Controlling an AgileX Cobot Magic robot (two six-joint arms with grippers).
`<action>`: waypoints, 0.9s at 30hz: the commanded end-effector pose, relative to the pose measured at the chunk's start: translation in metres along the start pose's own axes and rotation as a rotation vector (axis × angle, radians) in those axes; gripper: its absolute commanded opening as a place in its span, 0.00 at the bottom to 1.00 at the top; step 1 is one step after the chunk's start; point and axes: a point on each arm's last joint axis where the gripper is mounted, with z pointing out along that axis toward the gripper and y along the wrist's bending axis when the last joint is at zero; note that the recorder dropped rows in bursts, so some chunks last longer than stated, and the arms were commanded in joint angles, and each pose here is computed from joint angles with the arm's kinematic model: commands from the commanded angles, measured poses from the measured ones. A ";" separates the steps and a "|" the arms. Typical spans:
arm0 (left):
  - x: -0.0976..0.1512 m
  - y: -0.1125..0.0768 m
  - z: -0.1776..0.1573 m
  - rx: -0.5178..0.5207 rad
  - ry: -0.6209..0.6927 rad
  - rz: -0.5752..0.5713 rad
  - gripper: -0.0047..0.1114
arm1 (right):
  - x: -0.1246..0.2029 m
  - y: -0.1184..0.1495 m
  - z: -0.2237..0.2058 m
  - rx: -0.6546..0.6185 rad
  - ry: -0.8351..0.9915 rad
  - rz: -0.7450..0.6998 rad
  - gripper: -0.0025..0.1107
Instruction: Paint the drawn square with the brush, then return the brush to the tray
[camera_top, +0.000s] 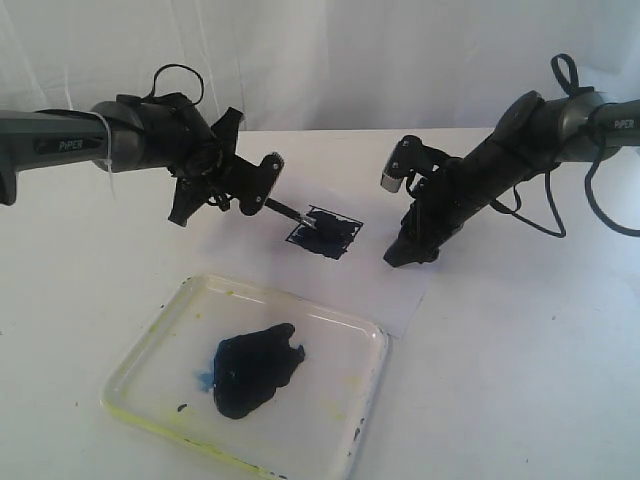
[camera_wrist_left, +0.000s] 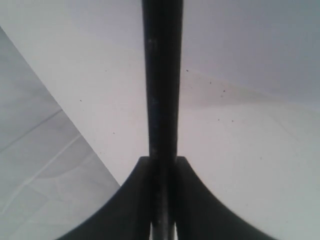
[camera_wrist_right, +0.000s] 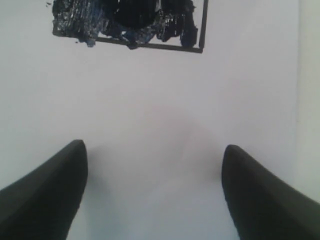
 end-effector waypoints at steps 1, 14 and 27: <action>0.006 -0.003 0.009 0.022 0.034 -0.034 0.04 | 0.022 0.002 0.018 -0.032 0.099 -0.025 0.64; 0.005 0.001 0.010 -0.002 0.051 -0.007 0.04 | 0.022 0.002 0.018 -0.032 0.099 -0.025 0.64; 0.014 0.002 0.009 -0.018 0.146 0.001 0.04 | 0.023 0.002 0.018 -0.032 0.100 -0.026 0.64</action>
